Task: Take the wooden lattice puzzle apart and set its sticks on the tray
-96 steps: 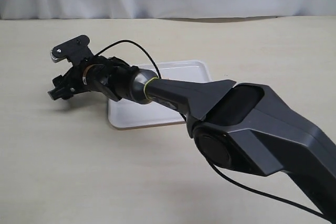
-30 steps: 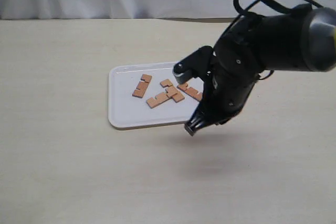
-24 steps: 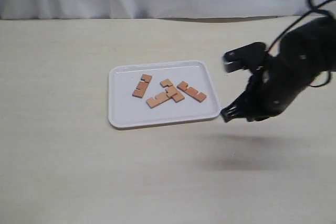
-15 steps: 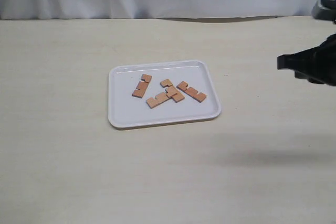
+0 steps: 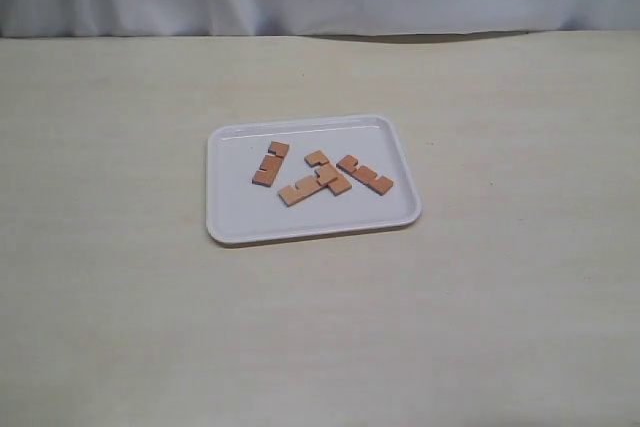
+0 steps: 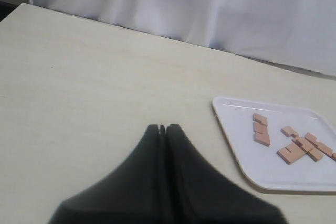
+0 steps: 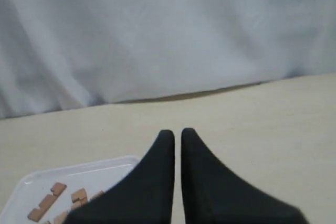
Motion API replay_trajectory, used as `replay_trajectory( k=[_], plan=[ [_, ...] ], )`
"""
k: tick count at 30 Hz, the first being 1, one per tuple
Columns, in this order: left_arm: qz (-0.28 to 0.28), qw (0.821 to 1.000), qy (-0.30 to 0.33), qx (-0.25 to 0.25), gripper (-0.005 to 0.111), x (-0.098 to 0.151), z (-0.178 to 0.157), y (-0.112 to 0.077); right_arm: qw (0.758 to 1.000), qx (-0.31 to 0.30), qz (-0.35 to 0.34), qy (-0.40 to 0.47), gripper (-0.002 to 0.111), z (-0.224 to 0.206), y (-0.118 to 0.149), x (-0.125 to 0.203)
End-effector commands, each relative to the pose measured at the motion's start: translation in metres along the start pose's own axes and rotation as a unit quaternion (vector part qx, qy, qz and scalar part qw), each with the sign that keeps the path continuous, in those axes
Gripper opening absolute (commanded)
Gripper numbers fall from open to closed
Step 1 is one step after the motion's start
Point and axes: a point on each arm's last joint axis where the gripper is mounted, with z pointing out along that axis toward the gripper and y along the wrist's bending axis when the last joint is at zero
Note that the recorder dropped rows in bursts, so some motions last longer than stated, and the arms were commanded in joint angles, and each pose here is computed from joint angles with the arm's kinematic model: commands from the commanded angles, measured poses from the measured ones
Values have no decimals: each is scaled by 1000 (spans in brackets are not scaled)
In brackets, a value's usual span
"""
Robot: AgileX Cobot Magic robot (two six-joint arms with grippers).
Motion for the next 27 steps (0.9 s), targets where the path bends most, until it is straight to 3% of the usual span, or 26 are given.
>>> replay_trajectory(
  k=[1, 13, 19, 27],
  plan=[
    [1, 1000, -4, -6, 0, 0, 0, 1, 998, -10, 14, -63, 4, -28, -1, 5],
    [1, 1000, -4, -6, 0, 0, 0, 1, 982, -55, 48, -174, 4, -94, 2, 7],
    [1, 1000, -4, -6, 0, 0, 0, 1, 990, -52, 44, -125, 4, -94, 3, 13],
    [1, 1000, -4, -6, 0, 0, 0, 1, 982, -30, -17, -187, 4, -95, 0, 5]
  ],
)
